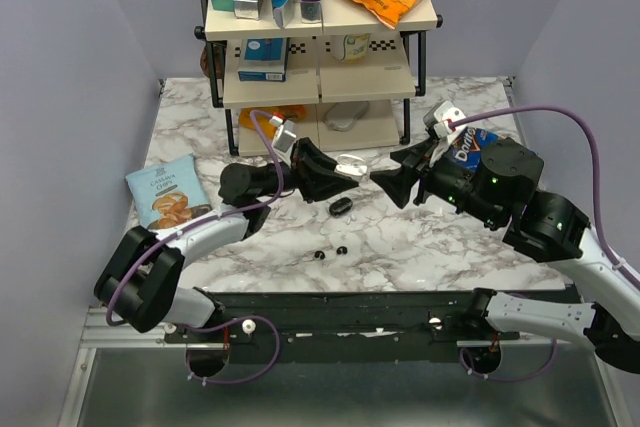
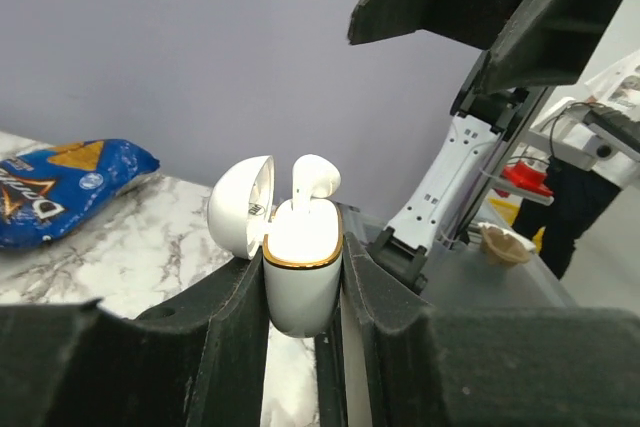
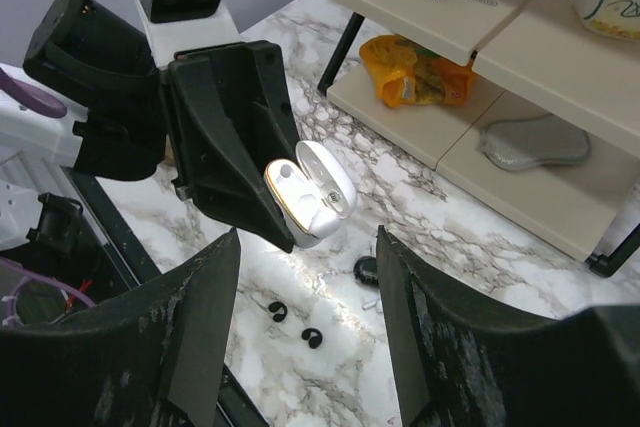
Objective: Insert the wireless bluetooth earbuds into the charging case
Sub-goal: Adjust the earbud with the charging case.
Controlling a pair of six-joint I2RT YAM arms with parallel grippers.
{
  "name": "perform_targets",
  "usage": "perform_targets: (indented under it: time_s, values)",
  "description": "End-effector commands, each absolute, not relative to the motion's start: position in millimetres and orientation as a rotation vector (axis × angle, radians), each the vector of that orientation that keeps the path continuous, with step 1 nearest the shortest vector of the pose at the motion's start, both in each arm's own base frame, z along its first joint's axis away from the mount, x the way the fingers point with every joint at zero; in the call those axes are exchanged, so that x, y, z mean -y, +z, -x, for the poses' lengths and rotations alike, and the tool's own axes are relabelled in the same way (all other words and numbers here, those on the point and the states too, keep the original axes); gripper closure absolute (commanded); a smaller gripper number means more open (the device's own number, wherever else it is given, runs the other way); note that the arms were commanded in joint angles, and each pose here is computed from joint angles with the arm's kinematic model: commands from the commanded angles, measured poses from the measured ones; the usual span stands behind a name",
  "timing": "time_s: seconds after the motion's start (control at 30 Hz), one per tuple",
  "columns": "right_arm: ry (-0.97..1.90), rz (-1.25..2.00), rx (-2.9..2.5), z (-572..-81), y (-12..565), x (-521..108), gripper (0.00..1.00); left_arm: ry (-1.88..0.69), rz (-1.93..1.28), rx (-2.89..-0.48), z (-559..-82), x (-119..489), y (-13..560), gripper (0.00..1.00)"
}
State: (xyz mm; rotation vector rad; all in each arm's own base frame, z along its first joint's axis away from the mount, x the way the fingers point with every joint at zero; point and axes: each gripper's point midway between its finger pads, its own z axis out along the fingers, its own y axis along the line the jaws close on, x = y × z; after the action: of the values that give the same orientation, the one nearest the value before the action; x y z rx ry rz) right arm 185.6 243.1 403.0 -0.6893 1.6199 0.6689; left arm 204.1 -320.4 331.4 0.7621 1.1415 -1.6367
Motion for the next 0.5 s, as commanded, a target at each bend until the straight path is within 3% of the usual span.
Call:
perform_targets:
  time_s: [0.0, 0.17, 0.47]
  values:
    - [0.64, 0.684, -1.614, -190.9, 401.3, -244.6, 0.34, -1.577, -0.901, -0.69, -155.0, 293.0, 396.3, 1.0]
    - [0.664, 0.631, -1.608, -191.5, 405.2, -241.0, 0.34, -1.563, -0.899, -0.669, -151.8, 290.1, 400.6, 1.0]
    - [1.007, 0.59, -1.674, -170.7, 415.4, -268.0, 0.32, -1.479, -0.856, -0.603, -152.2, 282.5, 411.0, 1.0]
